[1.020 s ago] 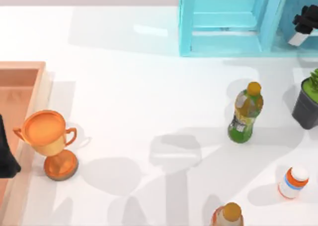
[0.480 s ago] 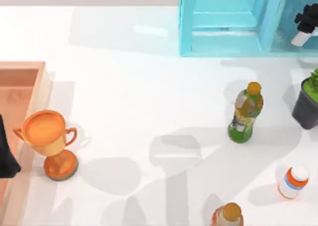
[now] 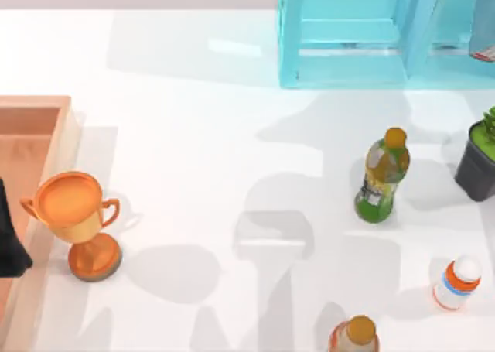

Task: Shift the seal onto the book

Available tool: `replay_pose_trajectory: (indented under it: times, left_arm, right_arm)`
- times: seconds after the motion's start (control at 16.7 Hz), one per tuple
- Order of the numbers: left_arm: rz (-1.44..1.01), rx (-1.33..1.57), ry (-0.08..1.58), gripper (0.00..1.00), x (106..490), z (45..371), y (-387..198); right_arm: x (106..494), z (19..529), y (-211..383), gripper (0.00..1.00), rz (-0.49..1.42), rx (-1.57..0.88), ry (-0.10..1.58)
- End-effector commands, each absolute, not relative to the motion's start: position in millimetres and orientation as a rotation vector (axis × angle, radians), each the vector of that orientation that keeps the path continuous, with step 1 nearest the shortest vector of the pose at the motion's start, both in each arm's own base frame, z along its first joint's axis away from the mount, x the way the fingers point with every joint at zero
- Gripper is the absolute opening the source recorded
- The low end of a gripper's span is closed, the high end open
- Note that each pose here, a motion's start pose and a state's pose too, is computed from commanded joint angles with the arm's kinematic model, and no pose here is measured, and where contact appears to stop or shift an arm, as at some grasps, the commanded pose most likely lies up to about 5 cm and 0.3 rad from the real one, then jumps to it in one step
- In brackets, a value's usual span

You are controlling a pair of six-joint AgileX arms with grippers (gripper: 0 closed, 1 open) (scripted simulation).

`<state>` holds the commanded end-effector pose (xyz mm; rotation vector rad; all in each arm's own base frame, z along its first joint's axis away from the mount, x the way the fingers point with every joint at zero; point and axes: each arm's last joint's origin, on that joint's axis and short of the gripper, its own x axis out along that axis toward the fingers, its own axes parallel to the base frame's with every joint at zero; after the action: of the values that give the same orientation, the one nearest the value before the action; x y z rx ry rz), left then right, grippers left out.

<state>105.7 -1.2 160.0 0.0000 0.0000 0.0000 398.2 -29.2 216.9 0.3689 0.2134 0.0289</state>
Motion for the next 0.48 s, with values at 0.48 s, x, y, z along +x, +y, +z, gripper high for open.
replay_pose_trajectory:
  times: [0.48]
  left_arm:
    - [0.000, 0.000, 0.000, 1.00, 105.7, 160.0, -1.2]
  right_arm:
    - [283.0, 288.5, -24.7, 0.00, 0.030, 0.369, 0.206]
